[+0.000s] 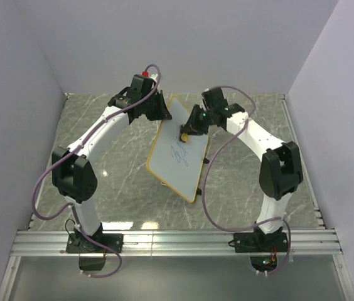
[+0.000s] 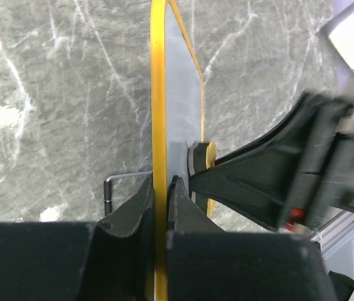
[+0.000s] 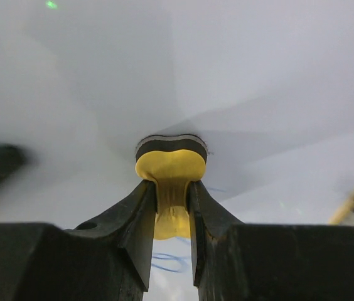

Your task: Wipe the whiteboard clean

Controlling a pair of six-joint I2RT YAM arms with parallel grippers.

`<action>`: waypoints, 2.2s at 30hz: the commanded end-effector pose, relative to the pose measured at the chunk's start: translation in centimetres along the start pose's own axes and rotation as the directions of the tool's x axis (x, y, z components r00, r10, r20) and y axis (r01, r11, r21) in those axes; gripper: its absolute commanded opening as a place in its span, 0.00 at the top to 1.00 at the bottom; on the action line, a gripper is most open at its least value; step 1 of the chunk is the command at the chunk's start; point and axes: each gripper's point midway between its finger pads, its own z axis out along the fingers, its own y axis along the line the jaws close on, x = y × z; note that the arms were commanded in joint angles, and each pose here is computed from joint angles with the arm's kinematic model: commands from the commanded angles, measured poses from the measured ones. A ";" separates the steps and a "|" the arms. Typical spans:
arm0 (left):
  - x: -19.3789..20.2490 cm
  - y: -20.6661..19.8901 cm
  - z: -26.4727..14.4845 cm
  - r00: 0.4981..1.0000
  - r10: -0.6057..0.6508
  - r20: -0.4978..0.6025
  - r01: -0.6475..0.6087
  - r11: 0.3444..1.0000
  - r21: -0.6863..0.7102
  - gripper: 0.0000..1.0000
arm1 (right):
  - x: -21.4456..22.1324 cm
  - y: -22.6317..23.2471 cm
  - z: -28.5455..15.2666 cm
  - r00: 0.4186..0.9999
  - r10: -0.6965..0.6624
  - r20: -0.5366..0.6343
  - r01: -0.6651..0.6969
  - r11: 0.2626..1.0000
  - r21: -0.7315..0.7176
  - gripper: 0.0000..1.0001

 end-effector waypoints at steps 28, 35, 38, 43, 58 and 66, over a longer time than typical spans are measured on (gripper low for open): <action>4.3 -0.1 0.8 0.987 0.099 -0.129 -0.102 0.995 -0.016 1.00 | 2.6 8.3 -3.5 0.995 -0.103 0.014 0.103 0.986 -0.129 1.00; 4.4 -0.2 0.4 0.987 0.101 -0.126 -0.103 0.995 -0.007 1.00 | 5.0 1.5 -0.8 0.996 -0.084 -0.027 0.085 0.996 0.030 1.00; 4.4 -0.4 0.3 0.987 0.101 -0.123 -0.101 0.995 0.001 1.00 | 6.1 -3.7 0.3 0.998 -0.052 -0.046 0.058 0.989 0.137 1.00; 4.5 -0.6 0.4 0.987 0.099 -0.125 -0.098 0.995 0.015 1.00 | 8.5 -10.8 1.6 0.997 0.006 -0.071 0.014 0.962 0.273 1.00; 4.9 -0.7 0.8 0.987 0.089 -0.131 -0.086 0.996 0.027 1.00 | 7.1 4.2 -2.2 0.986 -0.163 0.034 0.164 0.986 -0.038 1.00; 5.2 -1.1 0.7 0.988 0.081 -0.133 -0.075 0.996 0.053 1.00 | 7.1 10.0 -3.6 0.974 -0.203 0.101 0.219 0.956 -0.195 1.00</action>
